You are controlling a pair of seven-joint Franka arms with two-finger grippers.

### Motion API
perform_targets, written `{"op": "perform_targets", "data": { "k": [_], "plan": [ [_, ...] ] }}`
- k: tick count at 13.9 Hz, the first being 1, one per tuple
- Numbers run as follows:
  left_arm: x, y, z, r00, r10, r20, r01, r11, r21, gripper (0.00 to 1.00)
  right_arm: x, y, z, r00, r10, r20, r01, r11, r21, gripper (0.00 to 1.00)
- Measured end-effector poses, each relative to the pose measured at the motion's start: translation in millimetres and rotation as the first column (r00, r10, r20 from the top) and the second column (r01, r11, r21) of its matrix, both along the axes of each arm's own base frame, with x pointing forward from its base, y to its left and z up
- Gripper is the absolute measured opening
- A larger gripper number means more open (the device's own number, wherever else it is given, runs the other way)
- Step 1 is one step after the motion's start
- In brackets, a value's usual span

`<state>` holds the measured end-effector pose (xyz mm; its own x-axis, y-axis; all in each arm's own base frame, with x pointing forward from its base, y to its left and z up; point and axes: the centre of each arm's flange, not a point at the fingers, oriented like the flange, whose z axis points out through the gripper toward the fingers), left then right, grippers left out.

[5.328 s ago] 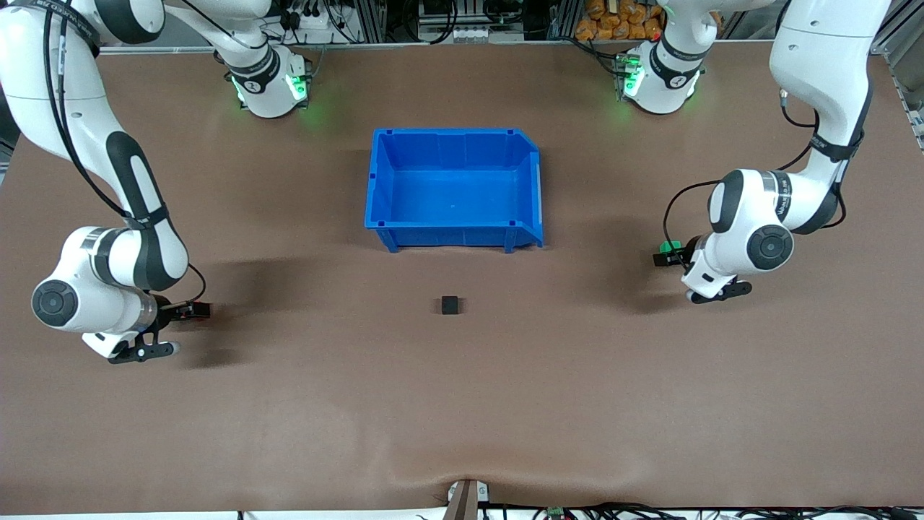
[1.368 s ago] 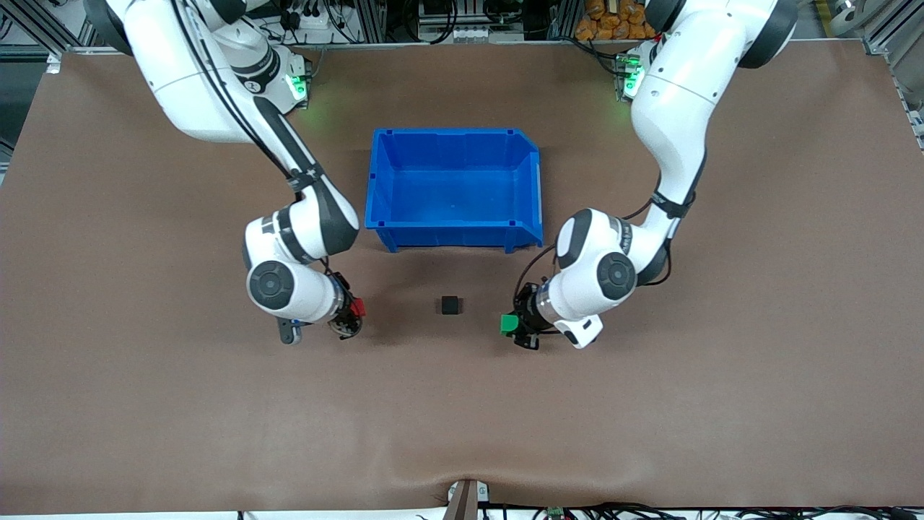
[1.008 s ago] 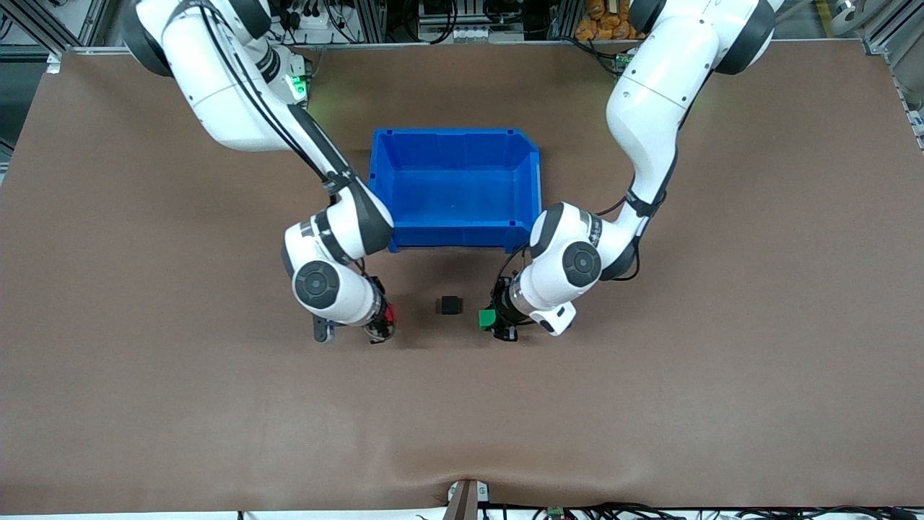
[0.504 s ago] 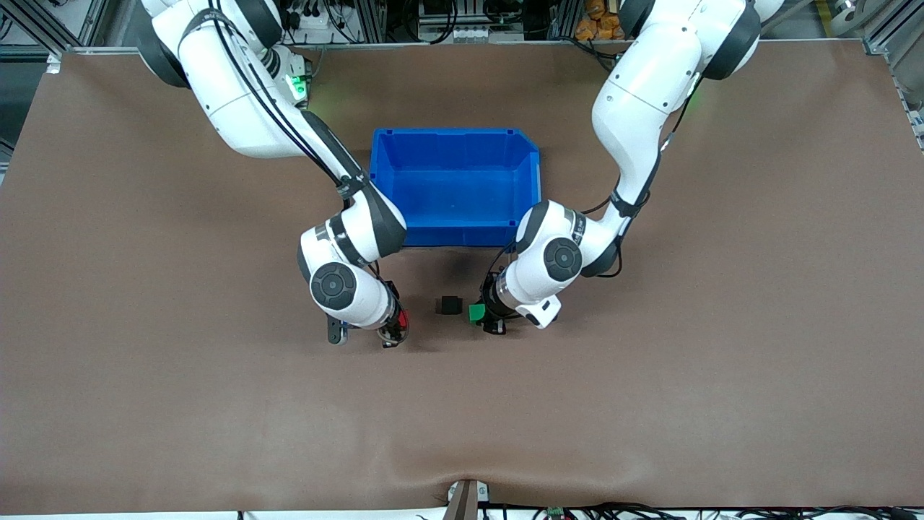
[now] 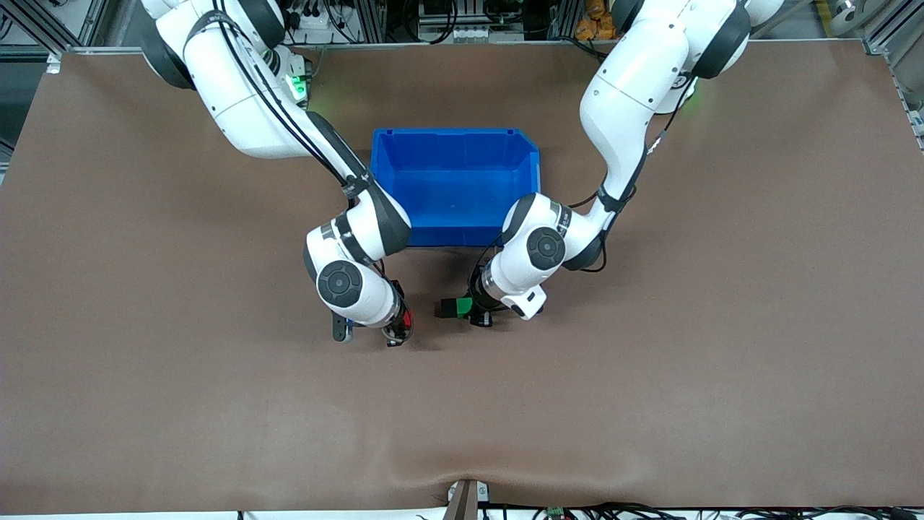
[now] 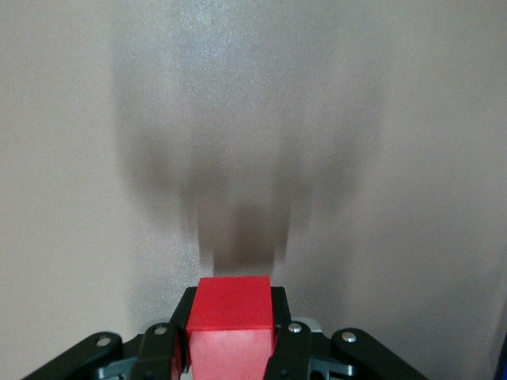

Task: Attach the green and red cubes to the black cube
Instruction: 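Press the red and green cubes against the black cube from both sides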

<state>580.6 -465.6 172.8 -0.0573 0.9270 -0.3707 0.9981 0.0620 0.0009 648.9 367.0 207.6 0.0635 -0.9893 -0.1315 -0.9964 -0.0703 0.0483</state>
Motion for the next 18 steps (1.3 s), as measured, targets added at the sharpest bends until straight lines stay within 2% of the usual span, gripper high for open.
{"op": "perform_targets", "data": {
  "k": [6, 10, 12, 16, 17, 18],
  "plan": [
    [0, 0, 0, 1.0, 0.0, 0.001, 0.0, 1.0, -0.001, 0.4, -3, 6, -2, 0.999, -0.039, -0.007, 0.039, 0.999, 0.0, 0.4],
    [0, 0, 0, 1.0, 0.0, 0.001, 0.0, 1.0, -0.001, 0.41, -8, 23, -5, 0.994, -0.108, 0.019, 0.108, 0.994, 0.018, 0.4],
    [0, -1, 1, 1.0, -0.002, 0.001, 0.002, 1.0, -0.001, 0.56, -13, 35, -5, 0.992, -0.119, 0.034, 0.118, 0.993, 0.03, 0.4],
    [5, -2, 13, 1.0, -0.007, 0.013, 0.007, 1.0, -0.009, 0.95, -18, 42, -10, 0.991, -0.131, 0.039, 0.13, 0.991, 0.036, 0.4],
    [8, -1, 22, 1.0, -0.016, 0.01, 0.016, 1.0, -0.009, 1.0, -19, 43, -14, 0.99, -0.132, 0.042, 0.131, 0.991, 0.038, 0.4],
    [12, 1, 34, 1.0, -0.026, 0.006, 0.026, 1.0, -0.009, 1.0, -19, 43, -18, 0.99, -0.134, 0.047, 0.132, 0.99, 0.041, 0.4]
  ]
}}
